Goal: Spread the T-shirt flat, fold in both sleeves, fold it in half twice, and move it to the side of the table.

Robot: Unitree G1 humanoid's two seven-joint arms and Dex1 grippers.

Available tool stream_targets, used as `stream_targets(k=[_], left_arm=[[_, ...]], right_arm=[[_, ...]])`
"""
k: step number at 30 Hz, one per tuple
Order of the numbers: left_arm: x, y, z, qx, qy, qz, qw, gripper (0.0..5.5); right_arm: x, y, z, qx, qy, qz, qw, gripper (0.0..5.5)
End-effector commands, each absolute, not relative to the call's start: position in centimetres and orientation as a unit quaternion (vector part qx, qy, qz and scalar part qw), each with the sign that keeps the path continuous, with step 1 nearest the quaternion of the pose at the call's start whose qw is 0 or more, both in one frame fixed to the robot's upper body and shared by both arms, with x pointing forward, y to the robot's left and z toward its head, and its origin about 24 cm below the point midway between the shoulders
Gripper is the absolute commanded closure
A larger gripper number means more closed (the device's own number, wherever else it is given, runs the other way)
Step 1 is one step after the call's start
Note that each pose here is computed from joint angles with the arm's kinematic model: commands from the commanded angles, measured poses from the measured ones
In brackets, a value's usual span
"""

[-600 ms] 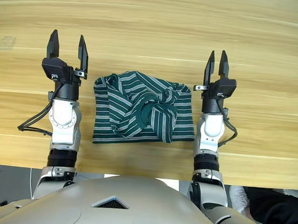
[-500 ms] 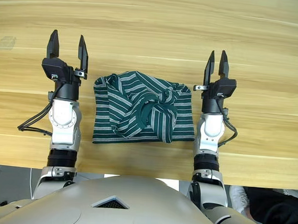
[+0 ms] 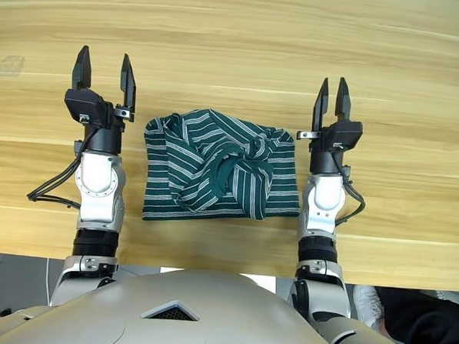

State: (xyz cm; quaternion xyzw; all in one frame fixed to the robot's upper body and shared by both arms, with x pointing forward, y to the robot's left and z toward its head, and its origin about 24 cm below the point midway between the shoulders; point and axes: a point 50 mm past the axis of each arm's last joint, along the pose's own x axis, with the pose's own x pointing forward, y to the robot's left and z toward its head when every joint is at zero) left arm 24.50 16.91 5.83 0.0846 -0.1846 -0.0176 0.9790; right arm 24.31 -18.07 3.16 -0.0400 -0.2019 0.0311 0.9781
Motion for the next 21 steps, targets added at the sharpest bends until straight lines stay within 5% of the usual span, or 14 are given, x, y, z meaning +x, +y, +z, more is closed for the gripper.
stream_targets(k=[1,8,11,16,21], left_arm=[[24.3,16.7,6.4,0.068,-0.167,-0.03,0.983,2.36],[20.4,15.4,7.4,0.019,-0.099,-0.103,0.99,2.36],[18.6,14.9,7.8,0.02,-0.069,-0.132,0.989,2.32],[16.2,12.6,7.0,0.009,-0.01,-0.189,0.982,2.32],[14.3,10.0,5.1,0.003,0.054,-0.25,0.967,2.32]], right_arm=[[23.9,-18.5,3.6,-0.023,-0.197,0.05,0.979,4.26],[20.5,-20.5,5.8,-0.018,-0.17,0.124,0.977,4.26],[19.0,-20.7,6.5,-0.028,-0.138,0.168,0.976,3.78],[16.9,-20.0,6.3,0.016,-0.043,0.24,0.97,2.92],[15.0,-18.7,5.4,0.068,0.072,0.311,0.945,2.87]])
